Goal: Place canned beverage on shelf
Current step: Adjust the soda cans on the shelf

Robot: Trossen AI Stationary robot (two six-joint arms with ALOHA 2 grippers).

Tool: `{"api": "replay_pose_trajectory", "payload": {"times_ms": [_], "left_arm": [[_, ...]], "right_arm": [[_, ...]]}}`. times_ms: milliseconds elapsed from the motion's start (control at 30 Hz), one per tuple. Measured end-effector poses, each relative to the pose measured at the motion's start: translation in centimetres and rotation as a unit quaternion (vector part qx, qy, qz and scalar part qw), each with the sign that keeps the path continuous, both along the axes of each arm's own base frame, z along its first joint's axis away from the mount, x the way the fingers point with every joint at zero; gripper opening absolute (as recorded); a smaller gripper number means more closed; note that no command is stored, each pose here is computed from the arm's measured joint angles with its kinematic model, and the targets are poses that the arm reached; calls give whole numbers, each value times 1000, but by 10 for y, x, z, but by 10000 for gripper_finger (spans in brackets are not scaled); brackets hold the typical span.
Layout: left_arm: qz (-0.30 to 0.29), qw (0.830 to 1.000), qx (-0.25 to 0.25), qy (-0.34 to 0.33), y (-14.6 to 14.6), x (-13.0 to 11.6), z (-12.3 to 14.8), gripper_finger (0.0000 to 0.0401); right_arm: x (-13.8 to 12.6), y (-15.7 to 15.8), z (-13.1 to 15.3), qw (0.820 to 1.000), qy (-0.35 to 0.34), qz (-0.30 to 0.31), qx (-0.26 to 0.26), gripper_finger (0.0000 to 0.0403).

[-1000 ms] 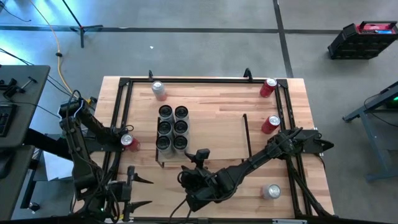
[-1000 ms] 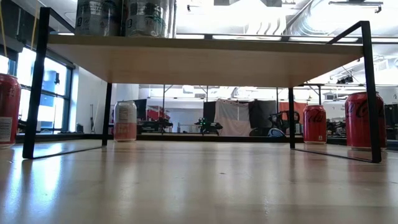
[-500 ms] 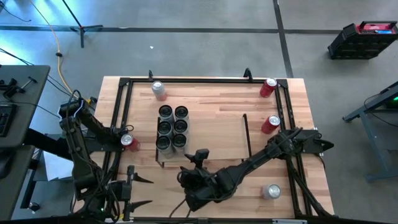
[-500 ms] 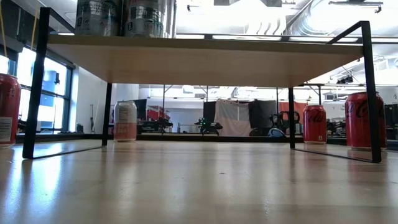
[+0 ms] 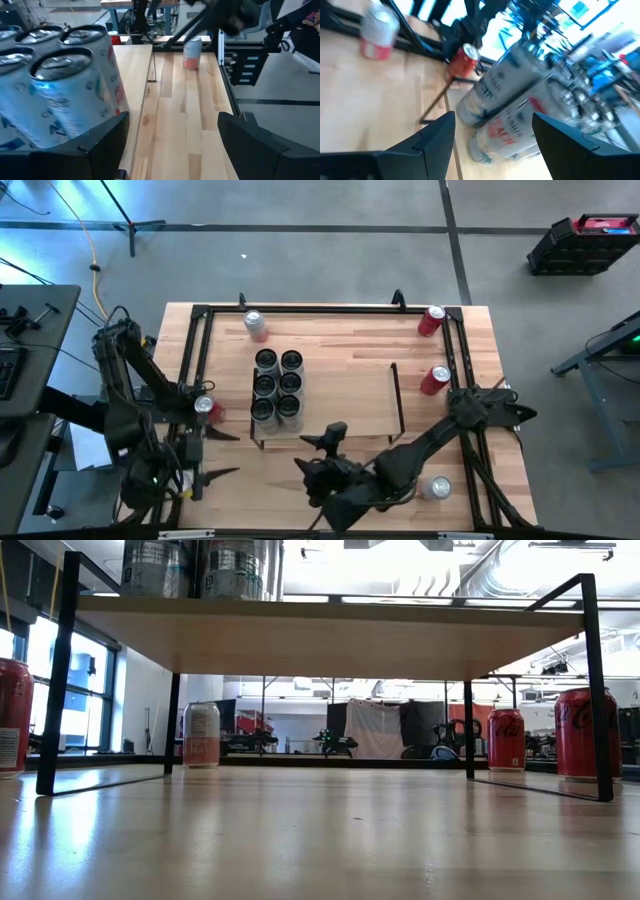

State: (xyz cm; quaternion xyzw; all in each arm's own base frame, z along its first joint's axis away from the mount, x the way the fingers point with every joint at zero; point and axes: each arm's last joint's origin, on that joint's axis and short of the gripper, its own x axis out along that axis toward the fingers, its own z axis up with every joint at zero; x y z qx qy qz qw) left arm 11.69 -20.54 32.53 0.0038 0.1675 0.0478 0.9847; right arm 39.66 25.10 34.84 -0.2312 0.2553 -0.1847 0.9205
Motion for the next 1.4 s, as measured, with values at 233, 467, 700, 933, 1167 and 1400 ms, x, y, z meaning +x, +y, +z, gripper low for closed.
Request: {"api": "replay_pose_trajectory", "payload": {"times_ms": [233, 467, 700, 933, 1167, 1400], "left_arm": [[-10, 1000, 17, -11, 14, -6, 13, 294], [13, 997, 65, -25, 22, 0, 17, 294], [6, 997, 64, -36, 46, -8, 35, 294], [12, 996, 61, -59, 77, -23, 52, 294], [90, 990, 84, -64, 103, -24, 51, 294], [169, 980, 82, -64, 122, -15, 51, 294]], "right_arm": [[-6, -39, 52, 999, -35, 18, 13, 250], [19, -99, 64, 995, -12, 81, 62, 250], [31, -163, 72, 987, -2, 105, 121, 250], [33, -186, 70, 979, 20, 130, 156, 250], [31, -216, 76, 987, 5, 75, 141, 250], [35, -250, 70, 986, 16, 55, 159, 250]]}}
